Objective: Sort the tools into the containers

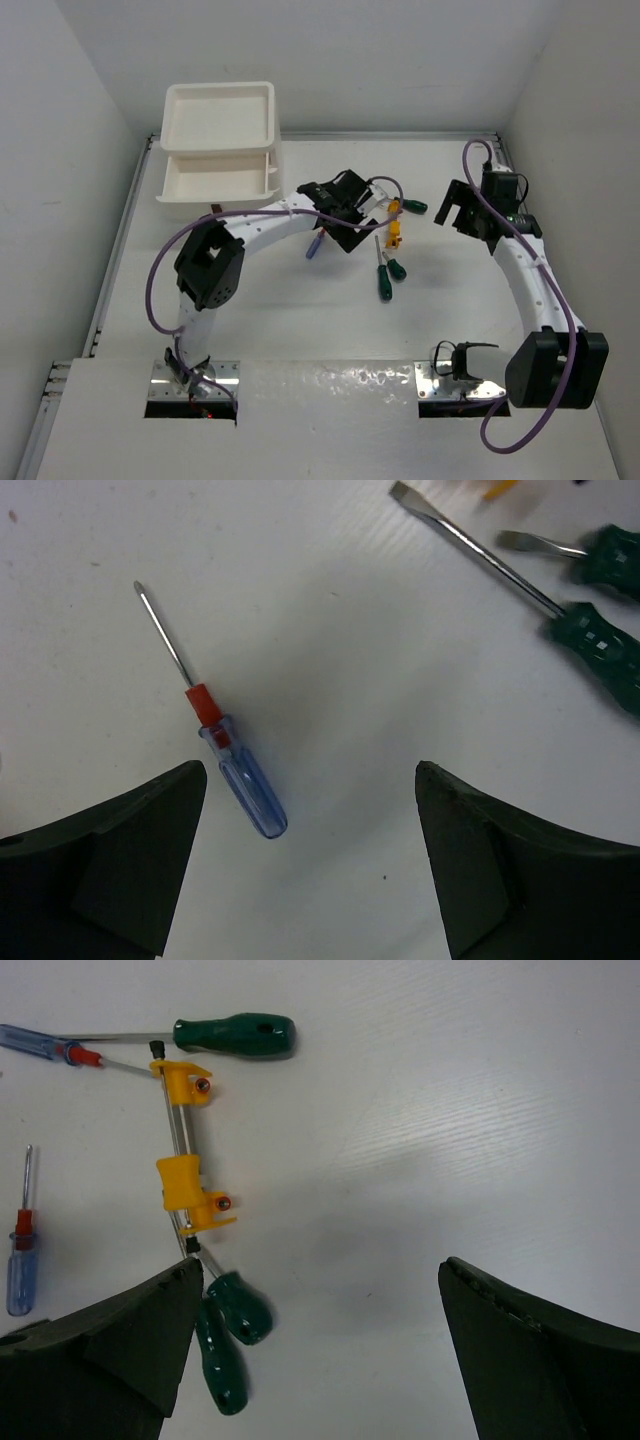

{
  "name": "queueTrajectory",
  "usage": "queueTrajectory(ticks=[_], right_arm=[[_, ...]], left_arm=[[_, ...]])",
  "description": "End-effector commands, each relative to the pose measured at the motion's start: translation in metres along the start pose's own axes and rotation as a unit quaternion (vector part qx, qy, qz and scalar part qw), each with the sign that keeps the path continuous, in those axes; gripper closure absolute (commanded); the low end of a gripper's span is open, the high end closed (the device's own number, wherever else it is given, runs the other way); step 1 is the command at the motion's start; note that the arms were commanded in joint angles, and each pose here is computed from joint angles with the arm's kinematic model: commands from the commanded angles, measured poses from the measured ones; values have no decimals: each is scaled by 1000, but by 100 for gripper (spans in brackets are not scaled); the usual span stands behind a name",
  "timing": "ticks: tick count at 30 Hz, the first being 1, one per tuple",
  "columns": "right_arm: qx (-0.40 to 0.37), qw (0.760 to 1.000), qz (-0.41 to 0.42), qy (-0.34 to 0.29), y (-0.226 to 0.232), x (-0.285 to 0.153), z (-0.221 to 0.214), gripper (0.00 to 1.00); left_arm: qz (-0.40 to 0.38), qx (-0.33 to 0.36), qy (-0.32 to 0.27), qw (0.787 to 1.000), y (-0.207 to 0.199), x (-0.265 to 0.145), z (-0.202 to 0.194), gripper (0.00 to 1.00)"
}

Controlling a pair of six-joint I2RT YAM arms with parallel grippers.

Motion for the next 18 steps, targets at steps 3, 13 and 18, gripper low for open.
queueTrajectory(ticks=[3, 13, 18], right_arm=[[-12, 1000, 4, -6, -2, -5, -4, 2], [-16, 999, 25, -21, 0, -8, -11, 3], [-22, 999, 23, -41, 1, -15, 1, 3]], left_arm=[[26, -85, -2, 996, 25, 24, -5, 18], [31, -119, 49, 991, 48, 74, -33, 38], [6, -115, 84, 990, 36, 82, -59, 65]])
Point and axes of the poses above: each gripper's point midway between its finger pads, its own x axis out along the fingers, its own y axis along the line the jaws close on, z = x × y, the point moved 3 cm from there along -x, back along the fingers
